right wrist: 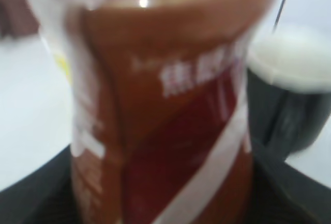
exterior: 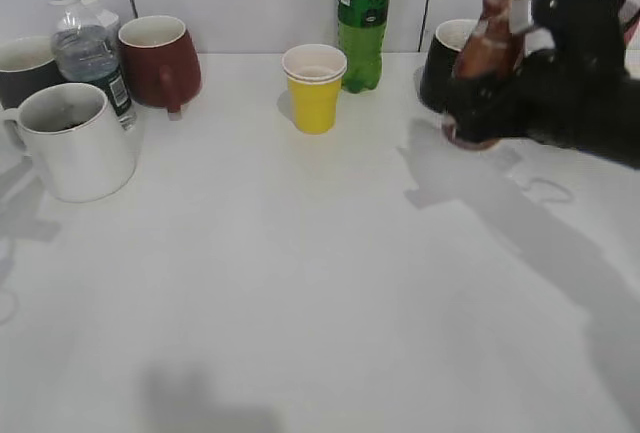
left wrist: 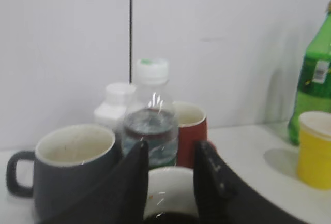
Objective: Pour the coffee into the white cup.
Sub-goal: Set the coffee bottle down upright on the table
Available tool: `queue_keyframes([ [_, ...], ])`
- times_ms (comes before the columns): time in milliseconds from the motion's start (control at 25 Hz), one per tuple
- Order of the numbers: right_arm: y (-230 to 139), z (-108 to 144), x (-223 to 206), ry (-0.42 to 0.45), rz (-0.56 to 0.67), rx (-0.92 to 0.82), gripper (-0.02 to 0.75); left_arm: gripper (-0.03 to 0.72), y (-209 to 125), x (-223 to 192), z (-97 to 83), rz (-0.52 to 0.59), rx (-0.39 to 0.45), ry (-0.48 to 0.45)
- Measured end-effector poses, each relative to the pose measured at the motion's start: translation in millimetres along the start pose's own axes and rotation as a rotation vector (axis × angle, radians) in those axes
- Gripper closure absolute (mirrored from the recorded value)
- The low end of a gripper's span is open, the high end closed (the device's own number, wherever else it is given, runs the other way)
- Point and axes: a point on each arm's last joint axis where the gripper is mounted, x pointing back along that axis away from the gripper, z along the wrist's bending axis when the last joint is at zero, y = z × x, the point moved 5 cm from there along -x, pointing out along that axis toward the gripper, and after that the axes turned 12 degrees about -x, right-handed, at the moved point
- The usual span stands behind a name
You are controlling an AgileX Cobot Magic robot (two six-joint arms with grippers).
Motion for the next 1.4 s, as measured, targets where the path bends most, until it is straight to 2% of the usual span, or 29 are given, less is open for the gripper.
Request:
queue_keyframes([
  [200, -38.5, -11.4, -17.2, -0.019, 0.073, -0.031, 0.211, 0.449, 7.8, 0.5, -6.9, -0.029, -0.003, -0.03],
  [360, -56.6, -15.9, -29.8, -0.005, 0.046, -0.032, 0.211, 0.449, 10.2, -0.3, -13.4, -0.043, -0.002, -0.056],
  [560, -75.1, -27.9, -38.9, -0.052, 0.027, -0.099, 0.211, 0.449, 11.4, -0.8, -18.4, -0.049, -0.003, -0.078],
  [880, -77.0, -27.1, -40.2, -0.041, 0.018, -0.094, 0.206, 0.449, 11.3, -0.7, -19.4, -0.049, -0.005, -0.085],
  [1000, -76.6, -26.0, -36.6, -0.043, 0.03, -0.093, 0.137, 0.449, 10.3, -0.7, -20.1, -0.042, -0.008, -0.09],
  [1160, -76.0, -25.1, -28.9, -0.057, 0.058, -0.096, 0.094, 0.449, 4.0, -5.2, -21.1, 0.022, -0.024, -0.112],
  [1400, -81.3, -24.2, -14.6, -0.084, 0.121, -0.098, 0.093, 0.449, -7.1, -16.0, -21.9, 0.165, -0.014, -0.15],
])
